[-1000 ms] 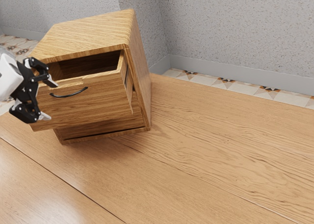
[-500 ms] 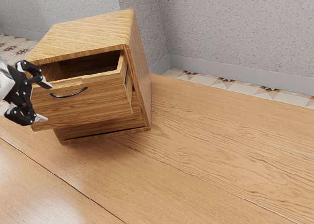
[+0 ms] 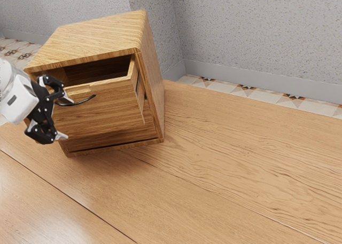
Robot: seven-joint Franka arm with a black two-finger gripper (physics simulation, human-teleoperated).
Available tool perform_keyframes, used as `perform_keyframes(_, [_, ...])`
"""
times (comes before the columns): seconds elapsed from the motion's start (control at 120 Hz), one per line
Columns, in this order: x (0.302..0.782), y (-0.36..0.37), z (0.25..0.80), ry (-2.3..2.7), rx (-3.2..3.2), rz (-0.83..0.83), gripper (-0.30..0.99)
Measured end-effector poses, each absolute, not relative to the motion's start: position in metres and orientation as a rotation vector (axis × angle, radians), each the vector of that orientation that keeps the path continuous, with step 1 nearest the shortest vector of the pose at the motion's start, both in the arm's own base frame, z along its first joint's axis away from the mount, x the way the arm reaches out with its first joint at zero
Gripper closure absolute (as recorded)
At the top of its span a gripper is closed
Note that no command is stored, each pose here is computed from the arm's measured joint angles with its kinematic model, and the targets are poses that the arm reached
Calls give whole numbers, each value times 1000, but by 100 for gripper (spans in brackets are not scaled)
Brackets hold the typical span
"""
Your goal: Pull the drawer handle with one arm to open the drawer
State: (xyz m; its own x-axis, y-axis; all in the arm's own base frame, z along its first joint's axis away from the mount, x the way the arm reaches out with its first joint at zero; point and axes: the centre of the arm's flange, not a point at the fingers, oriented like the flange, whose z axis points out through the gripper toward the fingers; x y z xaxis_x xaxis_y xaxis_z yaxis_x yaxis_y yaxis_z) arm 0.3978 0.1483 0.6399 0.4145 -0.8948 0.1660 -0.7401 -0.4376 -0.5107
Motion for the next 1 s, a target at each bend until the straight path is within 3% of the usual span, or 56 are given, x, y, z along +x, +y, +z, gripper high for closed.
perform_keyframes(0.425, [395, 125, 641, 1448, -2279, -611, 3])
perform_keyframes(0.608, [362, 102, 711, 1426, -2152, -741, 1])
perform_keyframes(0.7, [354, 112, 758, 1333, -2241, -696, 0])
perform_keyframes(0.808, [391, 53, 794, 1275, -2440, -514, 0])
perform_keyframes(0.917, [484, 7, 762, 1176, -2623, -291, 0])
perform_keyframes(1.0, [506, 4, 757, 1038, -2728, -240, 0])
